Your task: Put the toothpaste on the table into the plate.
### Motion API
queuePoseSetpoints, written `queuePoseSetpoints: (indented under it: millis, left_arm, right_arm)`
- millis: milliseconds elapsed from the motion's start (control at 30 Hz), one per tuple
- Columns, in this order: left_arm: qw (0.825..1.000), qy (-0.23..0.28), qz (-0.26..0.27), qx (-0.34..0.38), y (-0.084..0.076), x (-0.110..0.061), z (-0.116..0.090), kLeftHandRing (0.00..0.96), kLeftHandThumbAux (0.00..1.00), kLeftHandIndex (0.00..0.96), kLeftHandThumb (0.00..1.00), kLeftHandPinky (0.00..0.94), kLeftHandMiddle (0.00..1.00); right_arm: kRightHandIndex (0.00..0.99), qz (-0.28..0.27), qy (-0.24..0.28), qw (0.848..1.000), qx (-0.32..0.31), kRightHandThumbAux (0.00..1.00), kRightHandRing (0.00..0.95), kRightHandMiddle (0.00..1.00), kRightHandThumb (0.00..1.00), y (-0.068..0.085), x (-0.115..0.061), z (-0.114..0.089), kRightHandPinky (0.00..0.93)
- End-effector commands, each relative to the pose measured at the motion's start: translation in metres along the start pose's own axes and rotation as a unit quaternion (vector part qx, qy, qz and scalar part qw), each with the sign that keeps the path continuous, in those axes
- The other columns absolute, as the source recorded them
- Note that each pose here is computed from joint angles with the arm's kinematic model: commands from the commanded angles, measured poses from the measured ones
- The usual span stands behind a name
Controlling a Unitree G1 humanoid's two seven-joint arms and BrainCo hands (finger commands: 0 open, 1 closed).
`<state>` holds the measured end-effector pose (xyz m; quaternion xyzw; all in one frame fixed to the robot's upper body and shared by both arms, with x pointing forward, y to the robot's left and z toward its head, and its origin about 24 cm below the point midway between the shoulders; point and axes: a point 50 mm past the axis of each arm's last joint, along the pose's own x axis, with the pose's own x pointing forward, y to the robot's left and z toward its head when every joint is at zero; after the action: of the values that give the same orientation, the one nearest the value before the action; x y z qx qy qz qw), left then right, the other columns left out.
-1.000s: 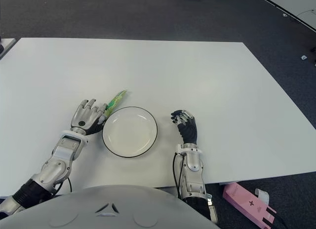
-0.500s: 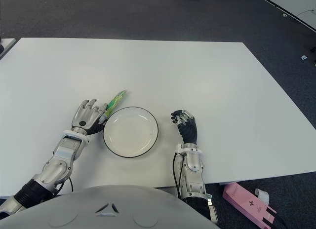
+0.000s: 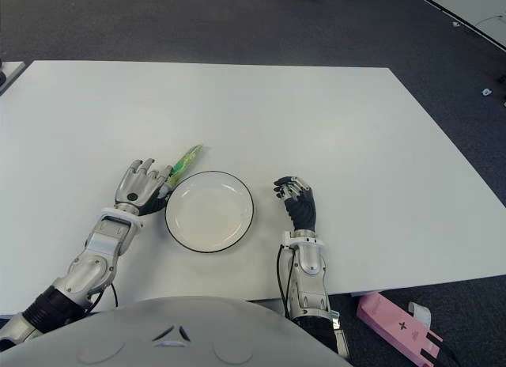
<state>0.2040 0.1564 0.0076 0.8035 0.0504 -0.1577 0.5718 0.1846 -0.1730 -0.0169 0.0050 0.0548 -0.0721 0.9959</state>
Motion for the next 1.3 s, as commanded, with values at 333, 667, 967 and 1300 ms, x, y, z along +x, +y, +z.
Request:
queuePoseSetpoints:
  millis: [333,667,967,1300]
  left_arm:
    - [0.99,0.039,-0.03,-0.129,-0.007,-0.002,0.006,0.559,0.48,0.376,0.665,0.592,0.537]
    - [0.985,0.059,-0.056,-0.149,-0.007,0.0,0.003,0.721,0.696,0.432,0.711,0.78,0.696]
    - [0.982,0.073,-0.063,-0.16,-0.004,0.003,-0.002,0.795,0.71,0.436,0.709,0.827,0.775]
    - [0.977,0.084,-0.065,-0.183,-0.004,0.003,-0.006,0.81,0.712,0.438,0.709,0.831,0.795]
  right_arm:
    - [0.428,-0.002,0.021,1.0,0.002,0.726,0.473,0.478,0.71,-0.001,-0.004,-0.006,0.468]
    - [0.428,-0.004,0.02,1.0,0.003,0.726,0.481,0.481,0.71,-0.002,-0.003,-0.006,0.477]
    - [0.428,-0.004,0.017,1.0,-0.003,0.727,0.477,0.48,0.71,-0.003,-0.002,-0.005,0.468]
    - [0.428,-0.002,0.015,1.0,0.0,0.726,0.474,0.479,0.71,-0.004,-0.001,-0.005,0.469]
